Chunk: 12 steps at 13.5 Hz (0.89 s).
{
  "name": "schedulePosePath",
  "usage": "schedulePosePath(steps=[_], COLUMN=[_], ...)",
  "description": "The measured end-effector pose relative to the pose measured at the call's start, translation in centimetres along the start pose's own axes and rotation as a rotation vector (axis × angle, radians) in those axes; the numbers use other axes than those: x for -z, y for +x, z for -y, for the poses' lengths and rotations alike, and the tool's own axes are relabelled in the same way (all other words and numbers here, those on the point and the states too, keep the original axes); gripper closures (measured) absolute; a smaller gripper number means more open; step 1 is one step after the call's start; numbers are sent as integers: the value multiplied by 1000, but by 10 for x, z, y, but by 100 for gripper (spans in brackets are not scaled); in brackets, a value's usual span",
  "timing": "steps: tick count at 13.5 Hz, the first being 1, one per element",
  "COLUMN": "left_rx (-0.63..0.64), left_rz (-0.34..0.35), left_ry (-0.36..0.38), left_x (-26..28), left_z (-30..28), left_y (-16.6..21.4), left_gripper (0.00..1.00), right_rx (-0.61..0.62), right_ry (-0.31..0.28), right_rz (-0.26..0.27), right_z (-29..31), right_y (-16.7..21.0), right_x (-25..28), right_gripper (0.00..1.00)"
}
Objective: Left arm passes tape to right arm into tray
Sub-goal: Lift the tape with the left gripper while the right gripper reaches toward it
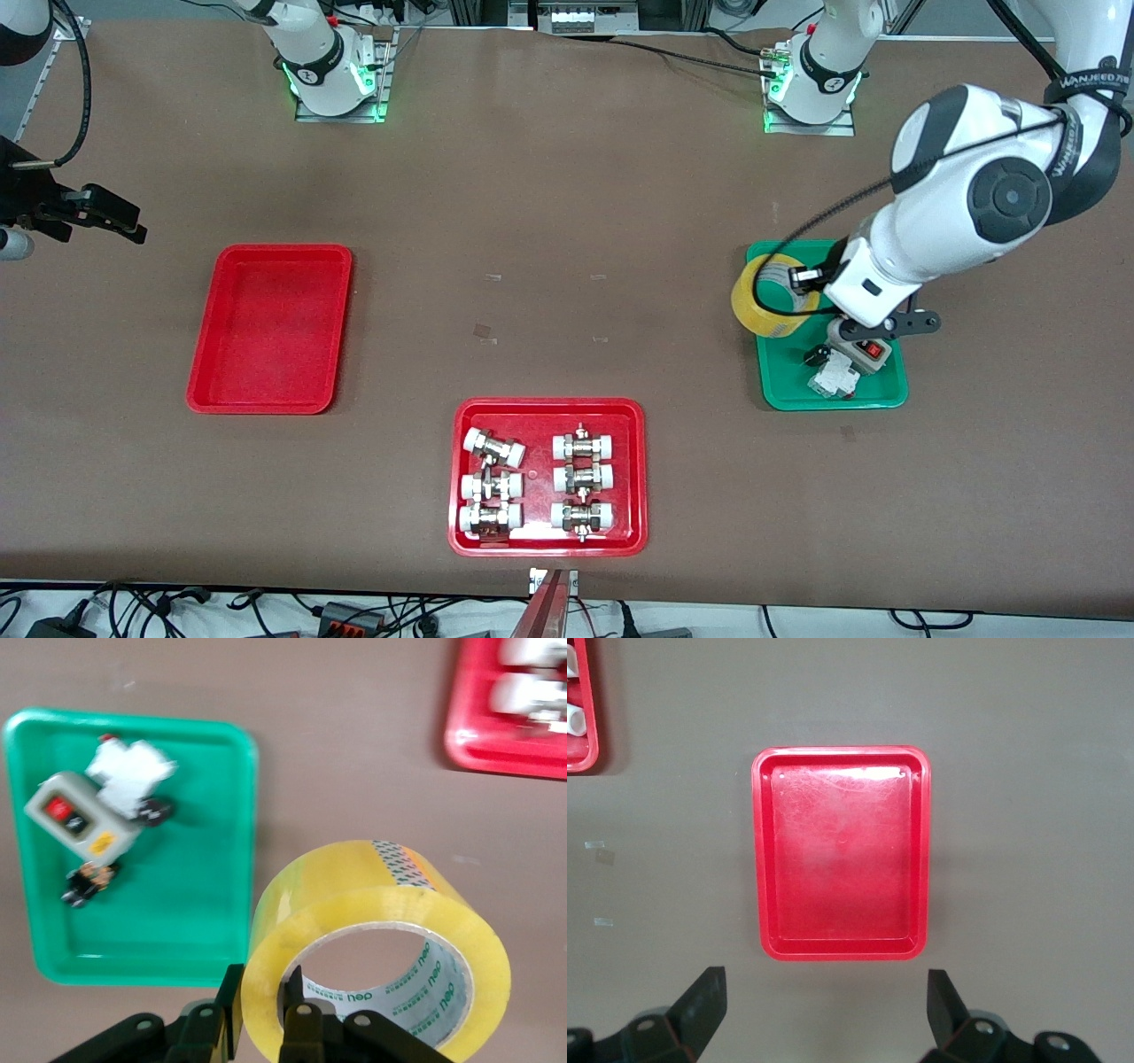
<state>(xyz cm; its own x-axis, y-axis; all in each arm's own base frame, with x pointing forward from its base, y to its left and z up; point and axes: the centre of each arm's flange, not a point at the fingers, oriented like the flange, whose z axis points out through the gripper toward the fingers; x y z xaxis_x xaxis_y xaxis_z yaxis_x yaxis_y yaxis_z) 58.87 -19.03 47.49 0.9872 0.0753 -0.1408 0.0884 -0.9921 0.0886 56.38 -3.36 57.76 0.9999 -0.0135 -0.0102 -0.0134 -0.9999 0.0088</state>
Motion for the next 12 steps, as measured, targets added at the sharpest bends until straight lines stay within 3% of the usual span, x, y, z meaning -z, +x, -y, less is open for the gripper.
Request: schedulePosePath(steps=[3,7,10,12], left_rx=[-99,-129,-33,39], left_rz=[-66,-11,9,39], left_ry=[-50,-132,-214,-263], left_x=[41,12,-38,-64], left_z=[-67,-101,-152,-191], left_y=[-31,-29,-25,-26], left_gripper=[78,78,78,78], right_rx=[4,57,124,128], right_ry=[6,7,4,53], right_rz=[7,114,191,218], right_z=[3,33,76,85], right_y=[1,15,28,32], right_x=[-3,-50,-96,-113], right_gripper=[0,0,0,0])
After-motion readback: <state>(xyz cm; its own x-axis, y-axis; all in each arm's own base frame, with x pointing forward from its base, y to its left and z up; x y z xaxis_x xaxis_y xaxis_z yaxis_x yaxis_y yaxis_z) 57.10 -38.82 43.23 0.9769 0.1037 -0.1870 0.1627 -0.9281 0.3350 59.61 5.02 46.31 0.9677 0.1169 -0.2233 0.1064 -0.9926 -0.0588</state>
